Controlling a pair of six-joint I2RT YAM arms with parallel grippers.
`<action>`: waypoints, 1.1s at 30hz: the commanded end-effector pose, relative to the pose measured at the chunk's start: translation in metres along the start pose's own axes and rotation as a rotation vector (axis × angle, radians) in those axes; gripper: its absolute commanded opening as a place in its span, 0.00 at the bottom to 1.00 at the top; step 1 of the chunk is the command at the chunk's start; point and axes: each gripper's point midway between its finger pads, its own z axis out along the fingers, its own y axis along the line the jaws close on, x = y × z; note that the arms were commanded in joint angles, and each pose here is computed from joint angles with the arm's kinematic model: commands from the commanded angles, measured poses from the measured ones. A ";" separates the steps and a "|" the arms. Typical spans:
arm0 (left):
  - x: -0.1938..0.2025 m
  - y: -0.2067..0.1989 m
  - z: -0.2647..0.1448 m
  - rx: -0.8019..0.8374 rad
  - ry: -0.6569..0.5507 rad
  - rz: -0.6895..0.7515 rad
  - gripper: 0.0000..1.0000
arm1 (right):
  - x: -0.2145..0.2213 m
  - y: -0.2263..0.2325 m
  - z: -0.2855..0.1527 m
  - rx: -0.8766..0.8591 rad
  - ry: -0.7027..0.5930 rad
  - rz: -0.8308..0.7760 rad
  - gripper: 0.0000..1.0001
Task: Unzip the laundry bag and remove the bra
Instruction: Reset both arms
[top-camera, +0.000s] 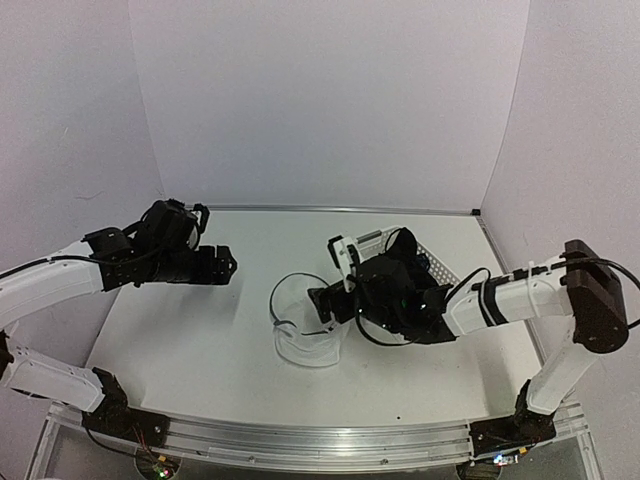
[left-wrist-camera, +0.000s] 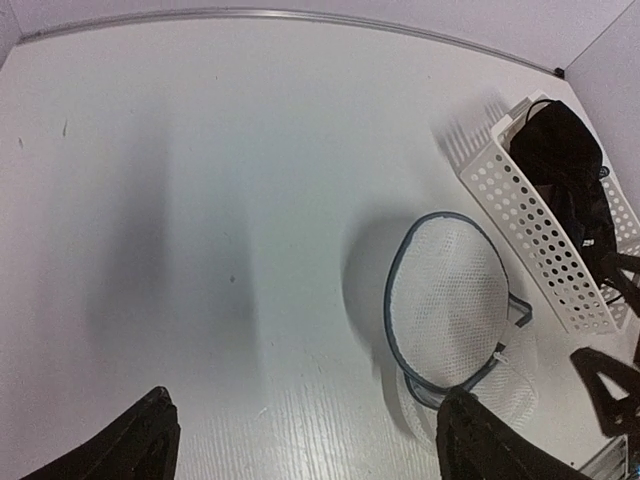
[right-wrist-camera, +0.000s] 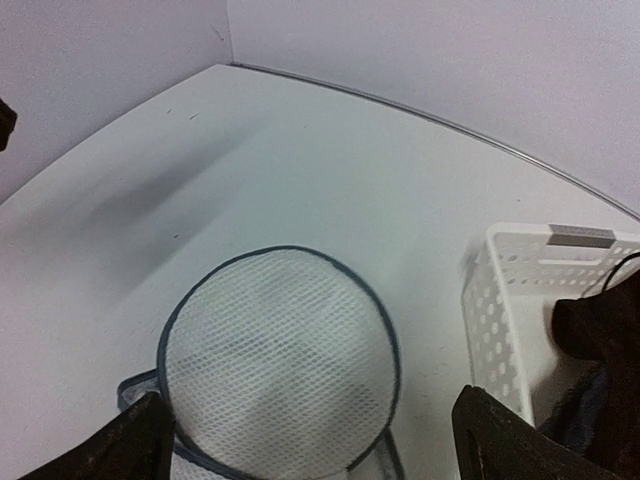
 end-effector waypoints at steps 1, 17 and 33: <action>-0.049 -0.004 -0.019 -0.035 -0.156 0.049 0.95 | -0.047 -0.044 -0.014 0.073 -0.058 0.049 0.98; -0.103 0.038 -0.018 -0.089 -0.226 0.022 0.99 | -0.072 -0.187 -0.101 0.270 -0.076 0.350 0.98; -0.123 0.092 -0.097 -0.162 -0.448 -0.094 0.99 | -0.054 -0.192 -0.175 0.297 -0.166 0.410 0.98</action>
